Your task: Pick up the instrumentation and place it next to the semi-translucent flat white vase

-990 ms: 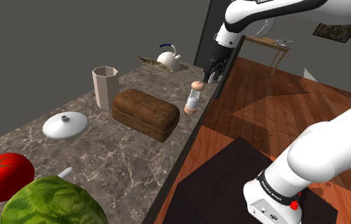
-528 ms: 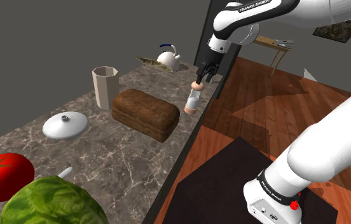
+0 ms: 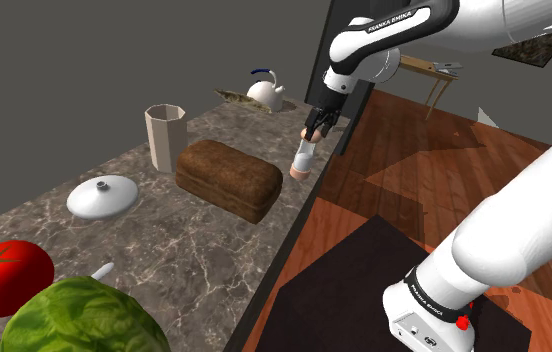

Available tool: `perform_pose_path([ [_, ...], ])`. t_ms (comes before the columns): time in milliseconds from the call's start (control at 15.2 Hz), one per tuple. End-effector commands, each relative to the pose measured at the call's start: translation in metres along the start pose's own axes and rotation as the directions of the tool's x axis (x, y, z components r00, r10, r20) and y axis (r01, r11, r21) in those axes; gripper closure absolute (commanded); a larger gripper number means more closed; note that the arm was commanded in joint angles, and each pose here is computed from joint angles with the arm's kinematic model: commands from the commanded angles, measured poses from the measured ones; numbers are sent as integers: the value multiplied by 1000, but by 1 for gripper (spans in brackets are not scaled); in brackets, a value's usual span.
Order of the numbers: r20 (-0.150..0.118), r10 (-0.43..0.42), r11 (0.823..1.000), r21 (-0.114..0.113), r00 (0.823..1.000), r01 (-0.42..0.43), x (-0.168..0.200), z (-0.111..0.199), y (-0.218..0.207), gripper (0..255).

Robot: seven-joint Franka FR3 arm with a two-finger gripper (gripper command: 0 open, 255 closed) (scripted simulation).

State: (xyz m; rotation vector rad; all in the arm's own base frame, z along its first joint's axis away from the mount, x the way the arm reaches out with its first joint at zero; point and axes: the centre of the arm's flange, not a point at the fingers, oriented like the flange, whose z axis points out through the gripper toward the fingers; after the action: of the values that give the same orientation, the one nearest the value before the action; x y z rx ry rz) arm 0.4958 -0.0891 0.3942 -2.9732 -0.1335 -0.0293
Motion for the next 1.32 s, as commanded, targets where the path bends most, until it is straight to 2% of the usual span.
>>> perform_pose_path([
  [0,0,0,1000,0,1000,0,0,0,0,0],
  [198,0,0,1000,0,1000,0,0,0,0,0],
  [264,0,0,1000,0,1000,0,0,0,0,255],
  [858,0,0,1000,0,1000,0,0,0,0,255],
  [1254,0,0,1000,0,1000,0,1,-31,-5,255],
])
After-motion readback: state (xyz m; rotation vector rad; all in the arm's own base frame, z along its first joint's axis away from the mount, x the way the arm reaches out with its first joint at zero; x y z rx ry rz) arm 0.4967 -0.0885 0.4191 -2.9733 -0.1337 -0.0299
